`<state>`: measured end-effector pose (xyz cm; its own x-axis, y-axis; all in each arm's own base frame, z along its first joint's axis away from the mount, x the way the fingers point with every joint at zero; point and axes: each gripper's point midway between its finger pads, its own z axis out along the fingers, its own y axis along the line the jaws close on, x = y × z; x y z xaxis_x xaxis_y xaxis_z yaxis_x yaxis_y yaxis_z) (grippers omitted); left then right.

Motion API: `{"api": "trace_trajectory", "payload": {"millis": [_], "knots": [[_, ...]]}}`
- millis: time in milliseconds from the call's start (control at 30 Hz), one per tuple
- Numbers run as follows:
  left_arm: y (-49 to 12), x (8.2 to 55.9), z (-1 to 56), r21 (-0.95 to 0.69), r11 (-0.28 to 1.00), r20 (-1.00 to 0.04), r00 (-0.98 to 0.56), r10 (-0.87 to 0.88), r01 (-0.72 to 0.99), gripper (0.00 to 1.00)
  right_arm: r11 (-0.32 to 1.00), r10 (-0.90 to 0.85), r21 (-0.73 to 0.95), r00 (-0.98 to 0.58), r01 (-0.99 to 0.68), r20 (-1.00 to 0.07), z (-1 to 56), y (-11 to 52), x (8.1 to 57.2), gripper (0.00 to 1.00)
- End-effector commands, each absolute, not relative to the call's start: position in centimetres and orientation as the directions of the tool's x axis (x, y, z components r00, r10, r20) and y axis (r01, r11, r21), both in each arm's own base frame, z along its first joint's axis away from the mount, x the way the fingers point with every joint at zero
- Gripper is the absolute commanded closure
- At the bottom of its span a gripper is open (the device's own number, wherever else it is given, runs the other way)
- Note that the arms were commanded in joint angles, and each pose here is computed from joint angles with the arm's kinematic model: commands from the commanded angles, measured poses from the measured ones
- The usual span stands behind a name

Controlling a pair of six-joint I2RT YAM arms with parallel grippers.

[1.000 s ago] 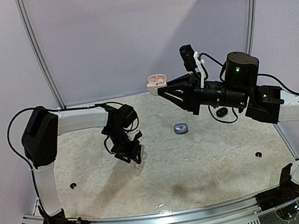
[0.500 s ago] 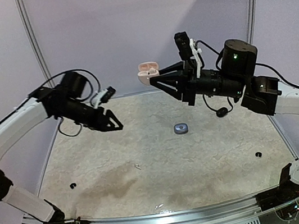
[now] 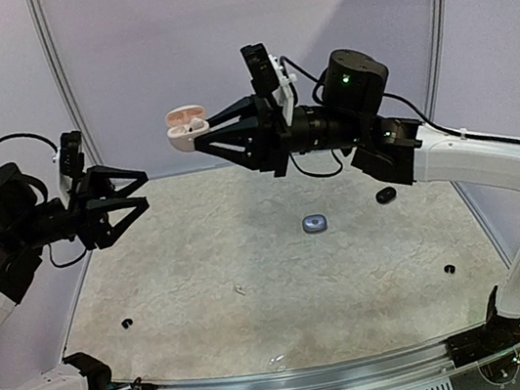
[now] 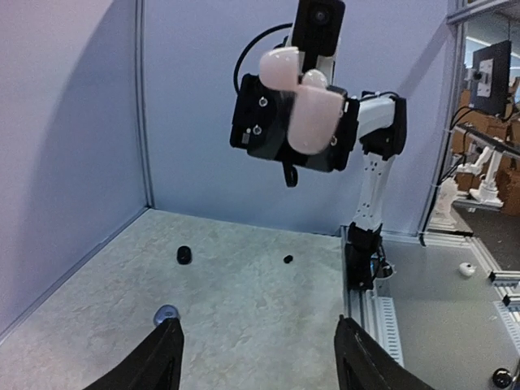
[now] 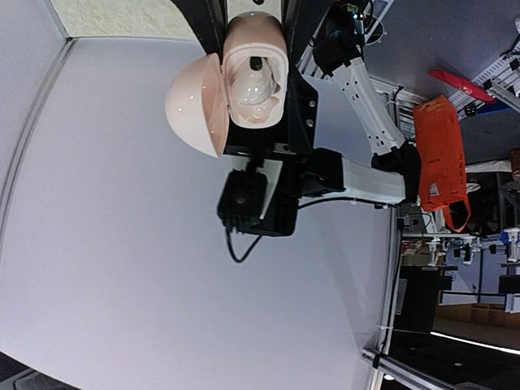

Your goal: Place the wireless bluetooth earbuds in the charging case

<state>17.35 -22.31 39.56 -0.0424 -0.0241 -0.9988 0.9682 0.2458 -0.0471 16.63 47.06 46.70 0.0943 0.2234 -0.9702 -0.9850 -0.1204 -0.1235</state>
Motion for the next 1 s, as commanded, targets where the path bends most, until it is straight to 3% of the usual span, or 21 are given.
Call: {"api": "trace_trajectory", "payload": {"millis": [0,167,300,667,967], "knots": [[-24.1,16.3,41.7,0.014,0.121,-0.991,0.030,-0.129,0.993,0.36,-0.235,0.226,-0.148,0.094,-0.961,-0.970,46.4,48.8,14.6,1.00],[-25.3,15.3,41.8,0.041,0.051,-0.987,0.049,-0.152,0.998,0.41,-0.245,0.239,-0.123,0.063,-0.962,-0.969,45.9,50.2,14.9,1.00],[-25.6,15.1,41.7,0.047,0.052,-0.983,0.055,-0.175,0.998,0.52,-0.238,0.213,-0.097,0.045,-0.966,-0.976,44.9,51.5,15.3,1.00],[-25.9,15.0,42.2,0.033,0.063,-0.972,0.047,-0.231,0.997,0.68,-0.231,0.195,-0.075,0.029,-0.970,-0.980,44.1,52.2,15.8,1.00],[-26.2,14.6,42.6,0.052,0.058,-0.966,0.065,-0.252,0.997,0.70,-0.218,0.180,-0.072,0.032,-0.973,-0.983,43.6,52.5,16.2,1.00]]}}
